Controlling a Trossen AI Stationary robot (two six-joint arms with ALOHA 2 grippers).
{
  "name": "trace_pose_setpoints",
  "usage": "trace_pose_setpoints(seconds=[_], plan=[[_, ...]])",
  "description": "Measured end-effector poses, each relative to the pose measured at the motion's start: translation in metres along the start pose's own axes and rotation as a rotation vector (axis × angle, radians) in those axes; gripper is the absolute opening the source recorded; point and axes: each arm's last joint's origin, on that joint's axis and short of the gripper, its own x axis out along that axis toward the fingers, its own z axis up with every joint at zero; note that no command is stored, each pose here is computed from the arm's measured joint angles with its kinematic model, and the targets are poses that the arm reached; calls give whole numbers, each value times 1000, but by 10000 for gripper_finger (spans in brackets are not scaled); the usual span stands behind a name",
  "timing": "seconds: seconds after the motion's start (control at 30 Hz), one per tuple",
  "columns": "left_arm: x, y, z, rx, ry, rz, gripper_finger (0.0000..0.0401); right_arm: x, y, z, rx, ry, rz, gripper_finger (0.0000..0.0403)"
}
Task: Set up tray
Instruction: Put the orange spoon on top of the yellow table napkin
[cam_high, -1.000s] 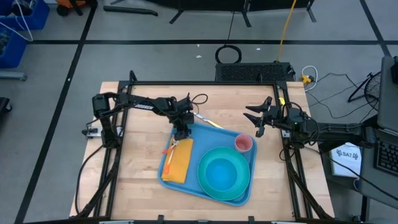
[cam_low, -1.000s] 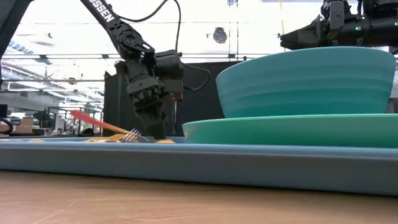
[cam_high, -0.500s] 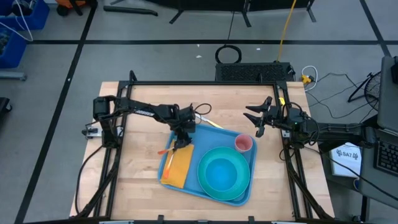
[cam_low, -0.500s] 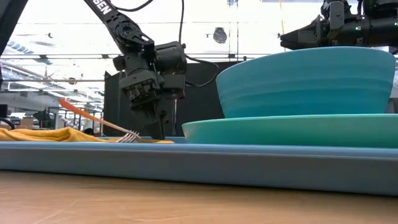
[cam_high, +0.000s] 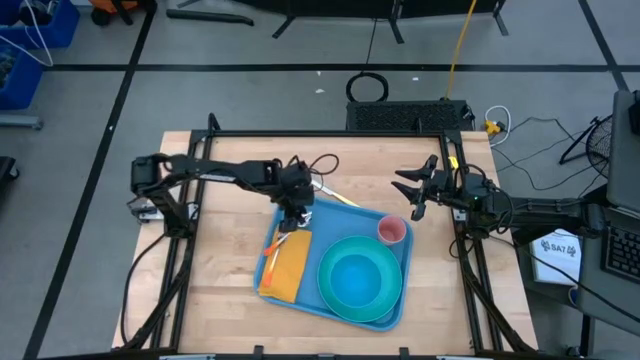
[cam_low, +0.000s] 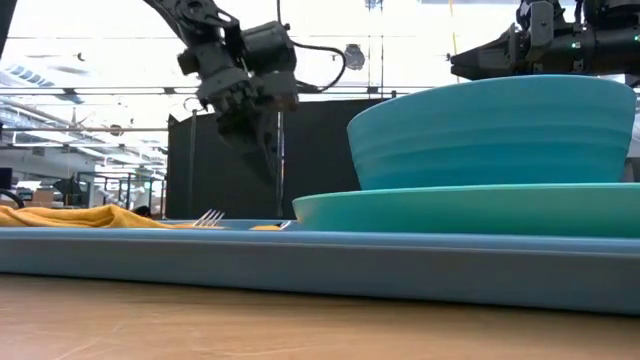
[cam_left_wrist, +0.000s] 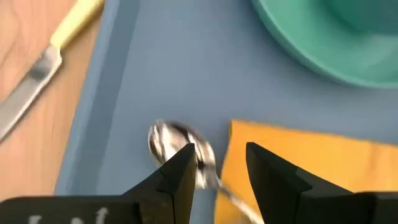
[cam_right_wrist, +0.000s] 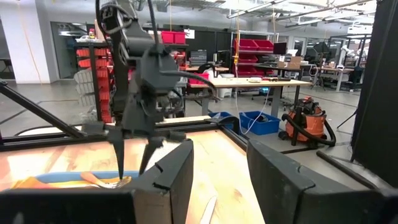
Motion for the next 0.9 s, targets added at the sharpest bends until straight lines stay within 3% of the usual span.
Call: trace_pose_setpoints(seconds=[0.13, 0.43, 0.6, 0.77, 0.9], plan=[[-8, -9, -9, -28, 69, 7, 145, 0, 0, -1, -2, 5, 0, 141], [15, -37, -48, -128, 287, -27, 145, 0, 0, 0, -3, 4, 0, 141], [21, -46, -50, -168, 282, -24, 145, 0, 0, 1, 2, -9, 1, 141], [23, -50, -49, -313, 275, 78, 145, 0, 0, 1, 9, -9, 1, 141], [24, -56, -50, -388, 275, 96, 145, 0, 0, 1, 9, -10, 1, 141]])
